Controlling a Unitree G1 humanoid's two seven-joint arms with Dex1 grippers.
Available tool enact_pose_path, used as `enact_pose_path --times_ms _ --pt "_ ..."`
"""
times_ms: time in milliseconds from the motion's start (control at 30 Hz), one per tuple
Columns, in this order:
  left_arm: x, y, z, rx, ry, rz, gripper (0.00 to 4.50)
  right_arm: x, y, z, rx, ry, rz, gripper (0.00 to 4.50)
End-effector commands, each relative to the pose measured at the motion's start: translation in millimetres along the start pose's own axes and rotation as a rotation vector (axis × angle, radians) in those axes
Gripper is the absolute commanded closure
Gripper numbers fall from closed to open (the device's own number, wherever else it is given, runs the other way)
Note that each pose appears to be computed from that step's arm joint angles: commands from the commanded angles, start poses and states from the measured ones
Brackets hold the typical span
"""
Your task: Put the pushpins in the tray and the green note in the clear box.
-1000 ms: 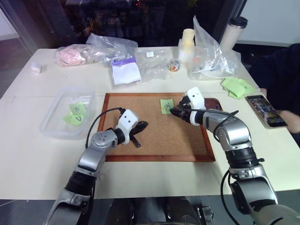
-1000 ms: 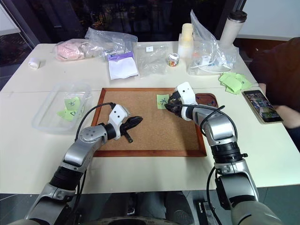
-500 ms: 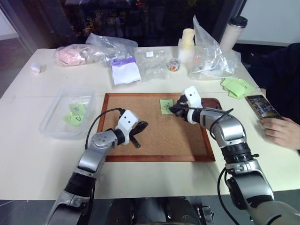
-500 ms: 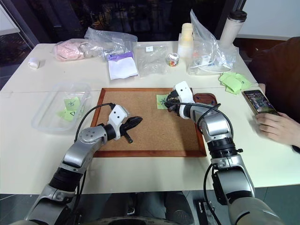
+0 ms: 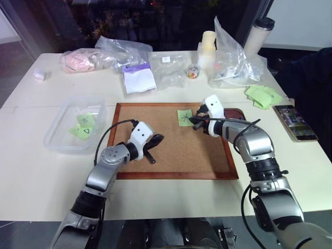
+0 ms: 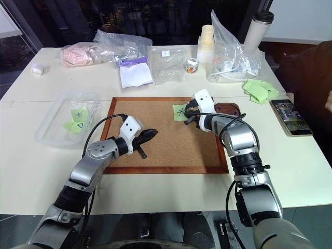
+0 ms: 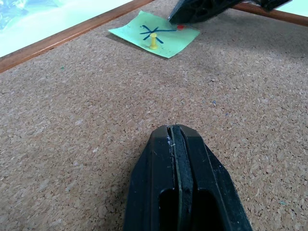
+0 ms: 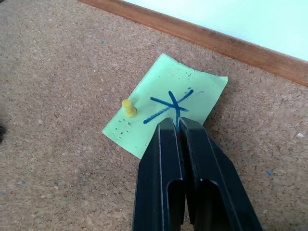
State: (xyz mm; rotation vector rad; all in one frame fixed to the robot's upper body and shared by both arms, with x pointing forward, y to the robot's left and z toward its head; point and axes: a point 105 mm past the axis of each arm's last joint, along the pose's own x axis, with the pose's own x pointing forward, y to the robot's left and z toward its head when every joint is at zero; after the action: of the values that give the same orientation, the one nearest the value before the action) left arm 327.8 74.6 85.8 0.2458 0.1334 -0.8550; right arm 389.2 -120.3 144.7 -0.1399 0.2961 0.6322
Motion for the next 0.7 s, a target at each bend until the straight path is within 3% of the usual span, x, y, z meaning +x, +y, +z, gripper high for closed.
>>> enact_pose_path --times_ms 33,167,433,700 --pt "-3.0 -7.7 -34.6 -0.062 0.122 -0.022 4.50 -22.5 -13.2 42.5 -0.050 -0.121 -0.057 4.43" --pt "-2.3 -8.2 -35.4 -0.062 0.123 -0.026 4.50 -38.8 -32.0 44.3 -0.037 -0.128 -0.126 4.43" --pt "0.1 -6.6 -33.5 -0.057 0.119 -0.033 4.50 -70.7 -93.5 12.5 0.025 -0.062 -0.323 4.43" --pt "2.3 -7.1 -31.1 -0.050 0.113 -0.041 4.50 -65.9 -111.0 -25.9 0.097 0.014 -0.349 4.43"
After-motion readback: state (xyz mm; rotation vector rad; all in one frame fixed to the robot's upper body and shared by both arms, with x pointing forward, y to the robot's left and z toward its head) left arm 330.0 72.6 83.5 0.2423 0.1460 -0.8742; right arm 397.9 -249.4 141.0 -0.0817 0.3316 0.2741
